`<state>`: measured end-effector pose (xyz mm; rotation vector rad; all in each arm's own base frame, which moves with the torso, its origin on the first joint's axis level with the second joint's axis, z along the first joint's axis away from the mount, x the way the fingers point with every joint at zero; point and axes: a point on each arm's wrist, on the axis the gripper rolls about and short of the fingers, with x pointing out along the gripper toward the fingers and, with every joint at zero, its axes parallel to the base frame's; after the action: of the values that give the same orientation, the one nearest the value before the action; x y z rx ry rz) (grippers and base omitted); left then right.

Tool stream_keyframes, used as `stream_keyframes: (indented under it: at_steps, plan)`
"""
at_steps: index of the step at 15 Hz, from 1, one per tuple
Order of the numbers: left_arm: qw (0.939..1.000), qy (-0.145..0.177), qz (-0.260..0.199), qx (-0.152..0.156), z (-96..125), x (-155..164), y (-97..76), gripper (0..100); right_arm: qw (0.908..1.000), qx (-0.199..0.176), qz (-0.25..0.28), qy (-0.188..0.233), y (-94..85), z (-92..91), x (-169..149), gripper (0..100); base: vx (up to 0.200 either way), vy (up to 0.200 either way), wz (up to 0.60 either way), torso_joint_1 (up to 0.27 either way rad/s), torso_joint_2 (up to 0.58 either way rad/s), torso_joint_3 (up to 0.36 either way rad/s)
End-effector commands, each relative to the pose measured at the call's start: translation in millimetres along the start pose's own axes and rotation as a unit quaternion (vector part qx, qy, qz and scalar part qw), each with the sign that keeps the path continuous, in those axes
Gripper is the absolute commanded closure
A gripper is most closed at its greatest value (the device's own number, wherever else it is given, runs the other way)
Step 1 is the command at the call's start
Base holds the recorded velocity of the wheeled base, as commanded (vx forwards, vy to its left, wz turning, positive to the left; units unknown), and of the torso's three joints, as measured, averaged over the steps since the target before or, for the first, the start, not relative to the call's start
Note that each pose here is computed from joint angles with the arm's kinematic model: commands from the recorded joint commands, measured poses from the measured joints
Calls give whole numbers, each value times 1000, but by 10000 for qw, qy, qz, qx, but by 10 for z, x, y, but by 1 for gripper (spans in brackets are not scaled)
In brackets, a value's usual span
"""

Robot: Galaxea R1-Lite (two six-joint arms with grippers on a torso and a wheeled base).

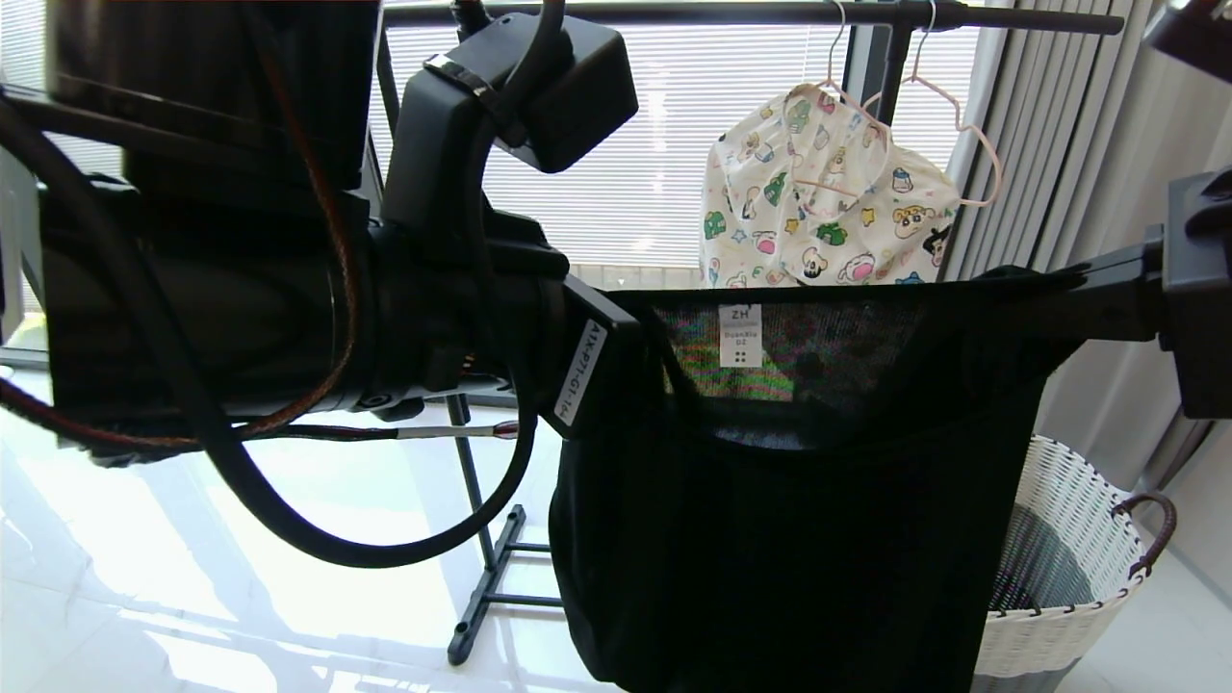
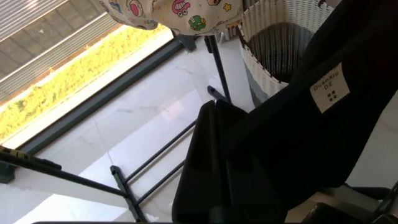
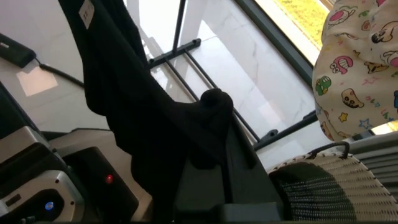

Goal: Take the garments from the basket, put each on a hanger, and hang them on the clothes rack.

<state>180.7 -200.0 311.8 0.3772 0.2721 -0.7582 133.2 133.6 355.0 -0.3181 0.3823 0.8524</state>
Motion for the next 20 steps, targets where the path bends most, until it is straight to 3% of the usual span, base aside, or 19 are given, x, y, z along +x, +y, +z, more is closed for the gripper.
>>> stream_keyframes:
  at_steps: [1,2,5,8,10,11,12,13,14,15,16,17,20]
  plan:
    - [10000,40,-2,1,-8,42,-5,100,10000,-5,7,20,5,-17,-4,100,0,0,0,0,0,0]
    - [10000,55,-5,3,-13,44,-7,100,10000,-4,9,35,7,-26,-3,0,0,0,0,0,0,0]
    - [9999,120,43,4,-31,82,-4,100,9999,0,28,102,29,-139,-86,0,0,0,0,0,0,0]
    - [9978,359,555,29,-89,138,6,100,9997,138,-132,170,5,-268,-175,0,0,0,0,0,0,0]
    - [9966,417,704,29,-160,16,31,100,9950,452,-849,261,-171,-343,-252,0,0,0,0,0,0,0]
    - [9946,549,883,-35,-290,-182,131,100,9774,728,-1896,580,-333,-484,-293,0,0,0,0,0,0,0]
    - [9898,767,1192,-115,-424,-336,235,100,9578,928,-2579,863,-411,-640,-342,0,0,0,0,0,0,0]
    - [9789,1095,1712,-207,-579,-472,345,100,9398,1116,-3021,1143,-444,-823,-378,0,0,0,0,0,0,0]
    - [9702,1266,2052,-250,-660,-531,400,100,9326,1208,-3177,1214,-454,-901,-399,0,0,0,0,0,0,0]
    - [9483,1494,2774,-384,-803,-673,503,100,9185,1532,-3426,1247,-450,-1075,-454,0,0,0,0,0,0,0]
    - [9401,1553,2994,-493,-863,-735,558,100,9122,1756,-3514,1169,-450,-1130,-454,0,0,0,0,0,0,0]
    - [9358,1546,3119,-560,-891,-767,592,100,9072,1942,-3578,1059,-458,-1142,-445,0,0,0,0,0,0,0]
    - [9350,1421,3192,-603,-886,-780,600,100,9030,2069,-3695,730,-529,-1082,-409,0,0,0,0,0,0,0]
